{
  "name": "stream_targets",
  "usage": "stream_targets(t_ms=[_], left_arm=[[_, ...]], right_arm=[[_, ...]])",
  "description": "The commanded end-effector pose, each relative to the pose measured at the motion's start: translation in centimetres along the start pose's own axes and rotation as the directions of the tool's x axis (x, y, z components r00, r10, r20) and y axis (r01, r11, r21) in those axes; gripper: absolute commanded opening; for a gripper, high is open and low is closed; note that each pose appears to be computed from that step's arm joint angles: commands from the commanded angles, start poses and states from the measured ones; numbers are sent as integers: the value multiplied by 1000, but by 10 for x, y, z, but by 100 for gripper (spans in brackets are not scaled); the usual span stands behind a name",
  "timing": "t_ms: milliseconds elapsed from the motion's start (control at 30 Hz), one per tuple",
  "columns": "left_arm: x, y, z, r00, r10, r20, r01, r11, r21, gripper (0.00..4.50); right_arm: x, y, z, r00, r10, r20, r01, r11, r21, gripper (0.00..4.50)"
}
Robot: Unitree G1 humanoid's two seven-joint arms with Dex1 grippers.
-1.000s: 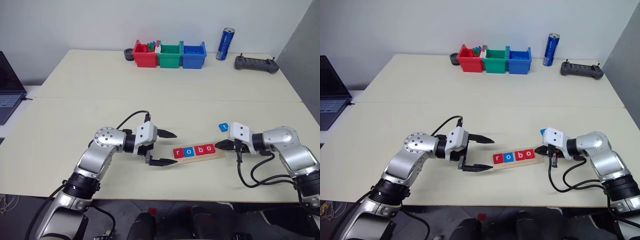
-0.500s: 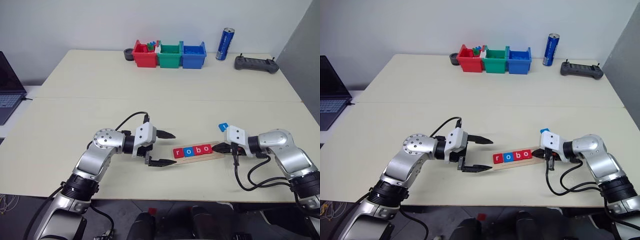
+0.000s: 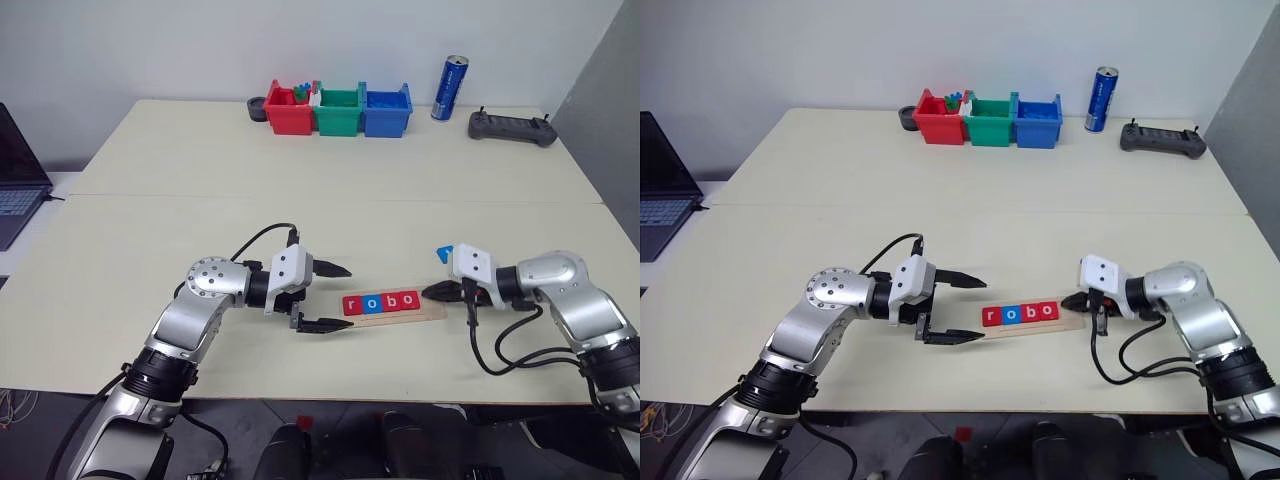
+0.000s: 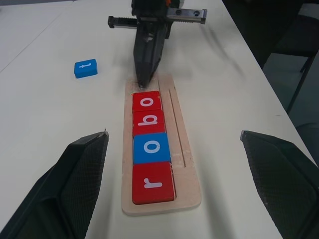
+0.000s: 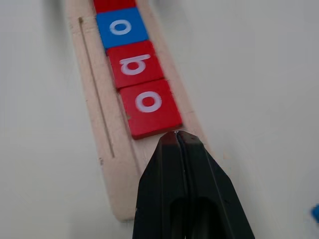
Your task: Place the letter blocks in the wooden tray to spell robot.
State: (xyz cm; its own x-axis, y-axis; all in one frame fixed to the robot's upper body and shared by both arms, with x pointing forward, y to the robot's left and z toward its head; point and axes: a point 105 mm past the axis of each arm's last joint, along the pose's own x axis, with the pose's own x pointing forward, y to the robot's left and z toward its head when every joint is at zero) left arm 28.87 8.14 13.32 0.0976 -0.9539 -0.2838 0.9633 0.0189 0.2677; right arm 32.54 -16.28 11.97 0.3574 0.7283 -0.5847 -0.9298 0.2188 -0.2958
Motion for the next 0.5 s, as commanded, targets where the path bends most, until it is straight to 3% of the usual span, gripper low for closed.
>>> stream_targets(t_ms=[33, 233, 500], left_arm=[[-2, 2, 12, 1000, 1, 24, -3, 999, 51, 450], [-2, 3, 13, 1000, -1, 24, 0, 998, 56, 450], [-5, 2, 13, 1000, 4, 16, -4, 998, 58, 450]], right_arm=[[-6, -18, 11, 996, -80, 40, 81, 996, -22, 2], [4, -28, -2, 991, -136, 0, 136, 990, -44, 2], [12, -11, -16, 997, -65, -34, 63, 996, -68, 2]])
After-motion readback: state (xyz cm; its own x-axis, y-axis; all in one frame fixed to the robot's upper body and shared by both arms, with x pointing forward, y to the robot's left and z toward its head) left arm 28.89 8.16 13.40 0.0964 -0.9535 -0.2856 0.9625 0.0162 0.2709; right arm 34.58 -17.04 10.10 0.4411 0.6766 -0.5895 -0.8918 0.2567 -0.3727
